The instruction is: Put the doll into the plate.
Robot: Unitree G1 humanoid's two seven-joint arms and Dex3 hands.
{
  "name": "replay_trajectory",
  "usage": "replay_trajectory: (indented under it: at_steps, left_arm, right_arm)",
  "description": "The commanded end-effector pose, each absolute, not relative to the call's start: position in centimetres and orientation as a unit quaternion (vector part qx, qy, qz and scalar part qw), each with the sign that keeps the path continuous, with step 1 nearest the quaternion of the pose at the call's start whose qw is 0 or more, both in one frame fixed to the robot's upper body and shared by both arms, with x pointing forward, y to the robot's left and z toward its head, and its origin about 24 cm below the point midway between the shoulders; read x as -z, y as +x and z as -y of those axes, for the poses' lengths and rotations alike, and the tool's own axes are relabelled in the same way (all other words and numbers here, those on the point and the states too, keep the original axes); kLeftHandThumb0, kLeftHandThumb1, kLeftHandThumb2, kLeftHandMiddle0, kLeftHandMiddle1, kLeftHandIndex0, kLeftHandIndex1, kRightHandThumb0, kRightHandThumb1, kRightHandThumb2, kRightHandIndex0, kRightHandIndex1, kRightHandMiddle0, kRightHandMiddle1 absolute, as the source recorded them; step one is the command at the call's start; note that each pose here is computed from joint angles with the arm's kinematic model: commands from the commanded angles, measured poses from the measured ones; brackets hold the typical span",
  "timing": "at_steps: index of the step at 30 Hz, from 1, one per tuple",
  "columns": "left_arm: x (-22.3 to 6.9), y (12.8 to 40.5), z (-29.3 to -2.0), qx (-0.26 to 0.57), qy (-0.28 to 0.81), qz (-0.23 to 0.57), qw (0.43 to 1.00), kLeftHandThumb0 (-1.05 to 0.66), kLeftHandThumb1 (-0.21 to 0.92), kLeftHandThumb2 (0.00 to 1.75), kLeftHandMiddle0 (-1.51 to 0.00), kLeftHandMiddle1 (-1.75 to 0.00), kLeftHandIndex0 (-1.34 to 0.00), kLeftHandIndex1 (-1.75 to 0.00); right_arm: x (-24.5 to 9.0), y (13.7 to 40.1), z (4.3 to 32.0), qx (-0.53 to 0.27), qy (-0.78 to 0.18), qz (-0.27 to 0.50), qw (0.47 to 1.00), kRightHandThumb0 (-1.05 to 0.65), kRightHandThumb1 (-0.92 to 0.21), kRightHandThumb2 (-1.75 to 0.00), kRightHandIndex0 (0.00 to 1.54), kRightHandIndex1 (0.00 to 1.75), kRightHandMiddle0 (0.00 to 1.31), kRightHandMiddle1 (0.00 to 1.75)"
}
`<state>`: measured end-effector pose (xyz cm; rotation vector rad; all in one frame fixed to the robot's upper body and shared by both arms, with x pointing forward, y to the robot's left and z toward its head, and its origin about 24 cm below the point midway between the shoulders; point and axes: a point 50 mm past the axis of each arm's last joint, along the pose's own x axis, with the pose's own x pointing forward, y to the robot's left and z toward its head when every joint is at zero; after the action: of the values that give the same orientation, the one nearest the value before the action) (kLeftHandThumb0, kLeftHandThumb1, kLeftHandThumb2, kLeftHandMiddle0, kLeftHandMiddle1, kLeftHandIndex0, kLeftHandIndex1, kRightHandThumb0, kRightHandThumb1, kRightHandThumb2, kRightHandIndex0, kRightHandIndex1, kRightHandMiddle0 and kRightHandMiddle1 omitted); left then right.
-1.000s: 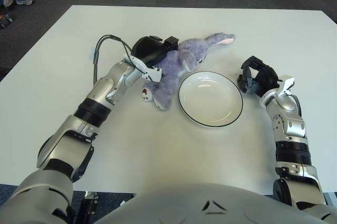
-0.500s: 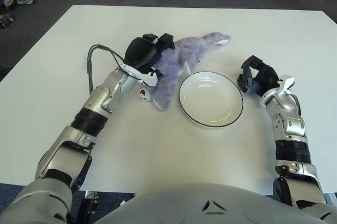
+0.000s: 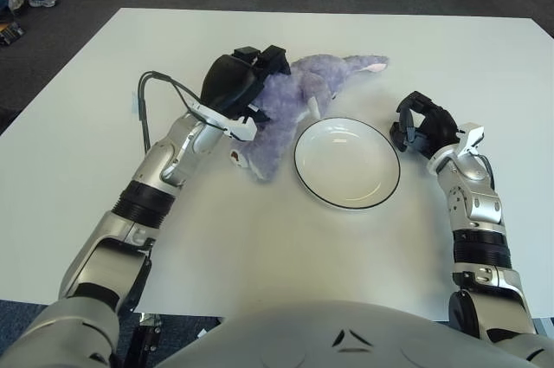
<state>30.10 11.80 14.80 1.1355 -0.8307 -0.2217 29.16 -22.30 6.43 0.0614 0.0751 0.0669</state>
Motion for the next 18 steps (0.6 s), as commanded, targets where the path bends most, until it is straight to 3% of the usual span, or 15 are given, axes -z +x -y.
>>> replay_trajectory:
  at_steps: [1, 18]
  left_arm:
    - [-15.25, 29.99, -12.15, 0.089, 0.512, 0.386, 0.763, 0.00, -0.03, 1.64, -0.88, -1.54, -0.71, -1.75]
    - [-15.59, 29.82, -12.29, 0.077, 0.488, 0.399, 0.773, 0.00, -0.02, 1.62, -0.92, -1.49, -0.68, -1.75]
  right_arm:
    - [-5.61, 28.85, 22.63, -0.027, 0.032, -0.062, 0.997, -0.44, -0.47, -1.13, 1.27, 1.75, 0.50, 1.75]
    - [-5.55, 28.89, 22.72, -0.034, 0.032, -0.061, 0.997, -0.43, -0.48, -1.12, 1.27, 1.75, 0.49, 1.75]
